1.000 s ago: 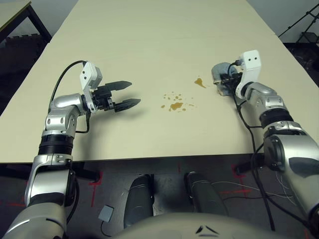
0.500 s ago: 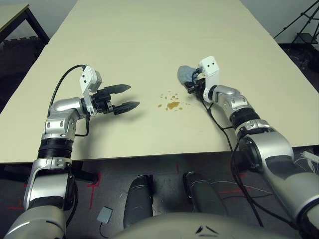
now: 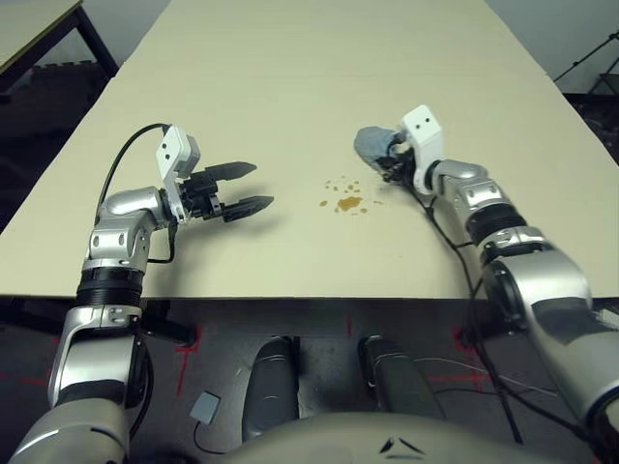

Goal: Wipe the water off the table with a rag.

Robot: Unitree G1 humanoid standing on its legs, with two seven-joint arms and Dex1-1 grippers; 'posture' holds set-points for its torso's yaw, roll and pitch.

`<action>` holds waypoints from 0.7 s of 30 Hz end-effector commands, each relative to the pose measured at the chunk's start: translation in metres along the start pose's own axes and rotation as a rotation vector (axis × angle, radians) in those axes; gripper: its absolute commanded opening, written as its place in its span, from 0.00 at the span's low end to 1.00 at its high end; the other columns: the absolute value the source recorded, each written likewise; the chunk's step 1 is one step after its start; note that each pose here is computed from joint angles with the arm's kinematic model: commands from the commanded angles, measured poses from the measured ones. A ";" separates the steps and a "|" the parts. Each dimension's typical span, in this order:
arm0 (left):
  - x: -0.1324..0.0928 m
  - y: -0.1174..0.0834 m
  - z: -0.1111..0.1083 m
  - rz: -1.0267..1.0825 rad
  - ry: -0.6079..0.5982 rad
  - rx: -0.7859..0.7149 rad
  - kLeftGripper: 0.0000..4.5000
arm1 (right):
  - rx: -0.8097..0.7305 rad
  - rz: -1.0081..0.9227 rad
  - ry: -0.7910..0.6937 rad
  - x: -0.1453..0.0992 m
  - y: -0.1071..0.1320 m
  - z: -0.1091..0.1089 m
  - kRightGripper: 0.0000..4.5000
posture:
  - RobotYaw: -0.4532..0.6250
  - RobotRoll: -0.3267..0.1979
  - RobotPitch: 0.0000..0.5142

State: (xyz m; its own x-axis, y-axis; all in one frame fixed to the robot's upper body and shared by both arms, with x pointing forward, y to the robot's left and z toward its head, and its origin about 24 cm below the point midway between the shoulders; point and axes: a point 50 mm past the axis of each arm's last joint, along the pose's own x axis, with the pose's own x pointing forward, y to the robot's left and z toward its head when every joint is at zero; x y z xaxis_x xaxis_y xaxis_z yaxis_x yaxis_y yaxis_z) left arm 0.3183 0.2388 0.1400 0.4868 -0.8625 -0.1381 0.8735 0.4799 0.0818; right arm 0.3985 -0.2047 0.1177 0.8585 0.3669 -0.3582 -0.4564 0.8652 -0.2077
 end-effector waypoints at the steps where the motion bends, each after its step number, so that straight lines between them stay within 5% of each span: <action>1: 0.011 0.001 0.003 -0.031 0.000 0.015 1.00 | 0.011 -0.078 0.043 -0.015 -0.024 -0.010 0.00 | 0.20 0.62 0.22; 7: 0.015 0.004 0.004 -0.049 0.000 0.023 1.00 | 0.041 -0.133 0.027 -0.036 -0.050 -0.008 0.00 | 0.19 0.62 0.22; 10: 0.014 0.005 0.005 -0.073 0.013 0.027 1.00 | 0.185 -0.054 -0.081 -0.045 -0.054 0.007 0.00 | 0.18 0.62 0.21; 15: 0.010 0.004 0.004 -0.097 0.027 0.022 1.00 | 0.261 0.093 -0.145 -0.054 -0.033 0.019 0.00 | 0.18 0.62 0.22; 21: 0.004 0.003 0.002 -0.095 0.047 0.020 1.00 | 0.261 0.136 -0.089 -0.056 0.002 0.004 0.00 | 0.18 0.62 0.22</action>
State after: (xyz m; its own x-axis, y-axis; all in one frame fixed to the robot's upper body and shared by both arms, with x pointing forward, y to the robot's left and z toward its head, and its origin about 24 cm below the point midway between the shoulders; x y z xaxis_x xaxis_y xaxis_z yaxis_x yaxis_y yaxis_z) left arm 0.3262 0.2322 0.1466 0.4035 -0.9007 -0.1612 0.9147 0.3923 0.0976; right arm 0.3537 -0.2266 0.1381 0.8169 0.4976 -0.2917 -0.4966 0.8640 0.0830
